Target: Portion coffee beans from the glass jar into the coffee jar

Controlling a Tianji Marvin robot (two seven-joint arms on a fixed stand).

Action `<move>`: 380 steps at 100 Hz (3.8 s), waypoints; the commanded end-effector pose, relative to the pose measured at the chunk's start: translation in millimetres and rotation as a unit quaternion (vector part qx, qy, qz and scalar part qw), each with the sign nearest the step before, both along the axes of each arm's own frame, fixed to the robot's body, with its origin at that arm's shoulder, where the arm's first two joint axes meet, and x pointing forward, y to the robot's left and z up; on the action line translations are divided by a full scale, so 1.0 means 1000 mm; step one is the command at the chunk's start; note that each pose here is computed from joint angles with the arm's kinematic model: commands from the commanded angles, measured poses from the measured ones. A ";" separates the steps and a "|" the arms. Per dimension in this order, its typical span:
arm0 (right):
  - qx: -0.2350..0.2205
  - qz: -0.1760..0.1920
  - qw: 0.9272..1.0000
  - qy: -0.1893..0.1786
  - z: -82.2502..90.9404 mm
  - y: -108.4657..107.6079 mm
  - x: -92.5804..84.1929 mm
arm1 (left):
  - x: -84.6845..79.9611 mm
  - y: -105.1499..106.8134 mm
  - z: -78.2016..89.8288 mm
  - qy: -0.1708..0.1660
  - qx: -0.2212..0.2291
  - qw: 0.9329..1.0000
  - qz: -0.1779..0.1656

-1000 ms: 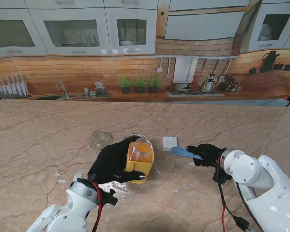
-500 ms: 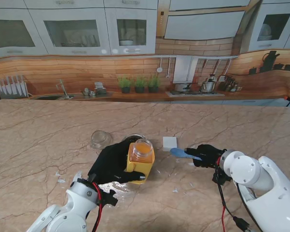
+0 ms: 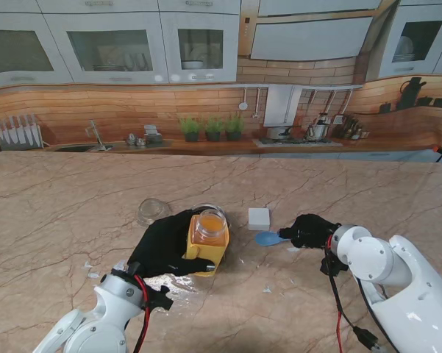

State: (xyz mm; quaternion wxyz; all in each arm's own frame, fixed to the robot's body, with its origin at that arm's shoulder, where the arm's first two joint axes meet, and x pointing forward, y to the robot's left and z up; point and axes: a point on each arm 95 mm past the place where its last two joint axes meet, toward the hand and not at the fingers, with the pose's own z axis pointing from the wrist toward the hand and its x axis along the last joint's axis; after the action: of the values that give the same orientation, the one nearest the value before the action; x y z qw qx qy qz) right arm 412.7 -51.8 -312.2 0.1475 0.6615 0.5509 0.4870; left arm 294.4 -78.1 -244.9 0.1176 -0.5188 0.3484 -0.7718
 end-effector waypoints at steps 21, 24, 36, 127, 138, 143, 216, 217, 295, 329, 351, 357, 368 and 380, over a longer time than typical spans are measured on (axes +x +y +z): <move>0.007 0.016 1.000 -0.019 0.012 0.010 0.006 | 0.000 0.004 0.000 -0.001 -0.004 1.000 0.007; 0.010 0.017 1.000 -0.023 0.014 0.011 0.006 | 0.000 0.004 0.000 -0.001 -0.004 1.000 0.008; 0.020 0.022 0.999 -0.034 0.023 0.016 0.011 | 0.001 0.007 0.001 -0.006 0.002 1.000 0.009; 0.004 0.150 0.989 -0.012 0.116 0.106 0.064 | 0.031 0.045 -0.018 -0.096 0.039 0.992 0.072; -0.015 0.165 0.986 -0.010 0.116 0.118 0.066 | 0.034 0.045 -0.023 -0.107 0.041 0.991 0.071; -0.026 0.172 0.985 -0.011 0.116 0.123 0.067 | 0.035 0.044 -0.025 -0.112 0.043 0.990 0.071; -0.149 0.269 0.945 -0.113 0.128 0.160 0.064 | 0.044 0.047 -0.044 -0.145 0.051 0.985 0.077; -0.150 0.270 0.944 -0.114 0.128 0.160 0.064 | 0.044 0.047 -0.044 -0.145 0.051 0.985 0.077; -0.256 0.336 0.885 -0.195 0.136 0.170 0.065 | 0.040 0.053 -0.047 -0.152 0.057 0.984 0.075; -0.277 0.363 0.868 -0.193 0.130 0.181 0.067 | 0.036 0.054 -0.044 -0.155 0.054 0.984 0.070; -0.263 0.357 0.880 -0.170 0.118 0.186 0.069 | 0.035 0.054 -0.041 -0.160 0.050 0.984 0.068; -0.254 0.350 0.887 -0.161 0.115 0.186 0.069 | 0.035 0.054 -0.040 -0.160 0.049 0.984 0.068; -0.232 0.328 0.905 -0.141 0.109 0.185 0.069 | 0.034 0.054 -0.041 -0.159 0.049 0.984 0.066; -0.193 0.292 0.931 -0.101 0.103 0.182 0.069 | 0.034 0.054 -0.041 -0.158 0.051 0.984 0.066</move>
State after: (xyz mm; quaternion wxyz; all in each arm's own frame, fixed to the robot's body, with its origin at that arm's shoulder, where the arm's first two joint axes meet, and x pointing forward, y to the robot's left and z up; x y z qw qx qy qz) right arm 483.7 130.7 -202.3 0.1869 0.3663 0.7857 0.4622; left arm 331.5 -22.6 -285.5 0.2518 -0.4043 0.3291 -0.8154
